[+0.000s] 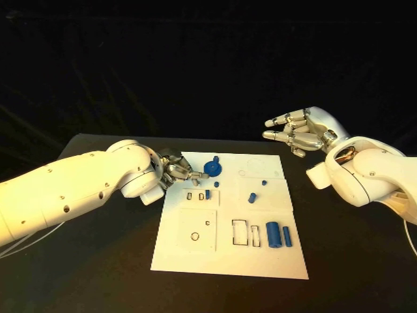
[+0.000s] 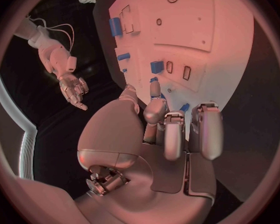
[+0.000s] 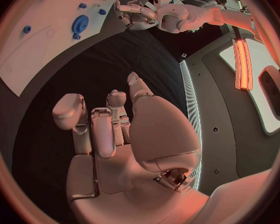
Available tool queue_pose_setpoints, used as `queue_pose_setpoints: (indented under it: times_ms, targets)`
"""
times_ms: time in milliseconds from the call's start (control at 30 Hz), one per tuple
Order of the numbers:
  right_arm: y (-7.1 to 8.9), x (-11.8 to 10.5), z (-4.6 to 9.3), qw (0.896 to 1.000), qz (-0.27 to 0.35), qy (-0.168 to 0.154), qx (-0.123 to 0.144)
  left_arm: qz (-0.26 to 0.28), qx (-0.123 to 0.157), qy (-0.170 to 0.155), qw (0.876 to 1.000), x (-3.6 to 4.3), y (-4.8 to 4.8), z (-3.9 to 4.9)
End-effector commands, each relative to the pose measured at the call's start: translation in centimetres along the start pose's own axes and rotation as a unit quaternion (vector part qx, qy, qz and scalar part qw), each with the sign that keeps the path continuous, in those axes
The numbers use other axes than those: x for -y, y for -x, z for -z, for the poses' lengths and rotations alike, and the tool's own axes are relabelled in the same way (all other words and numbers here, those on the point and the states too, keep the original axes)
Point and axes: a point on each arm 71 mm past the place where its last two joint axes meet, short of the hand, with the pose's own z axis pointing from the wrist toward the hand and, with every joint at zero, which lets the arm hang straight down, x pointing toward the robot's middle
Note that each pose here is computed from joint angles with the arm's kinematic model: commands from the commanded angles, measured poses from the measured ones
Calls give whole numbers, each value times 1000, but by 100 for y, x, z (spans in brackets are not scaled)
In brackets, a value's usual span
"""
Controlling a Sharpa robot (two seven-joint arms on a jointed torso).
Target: Assemble the parts on the task board
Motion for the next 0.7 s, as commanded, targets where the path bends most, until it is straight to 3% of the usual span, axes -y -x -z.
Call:
queue_pose_setpoints:
  times_ms: [33,400,700]
  targets:
    - [24,63,-22,999,-25,-28,-6,-112,-30,65,991,-4,-29,-51]
    - [69,117,-44,999,-21,-43,-5,-174,-31,89,980,205,-51,-184]
    - [47,117,-58,999,-19,-46,-11,-187,-41,94,977,296,-93,-264]
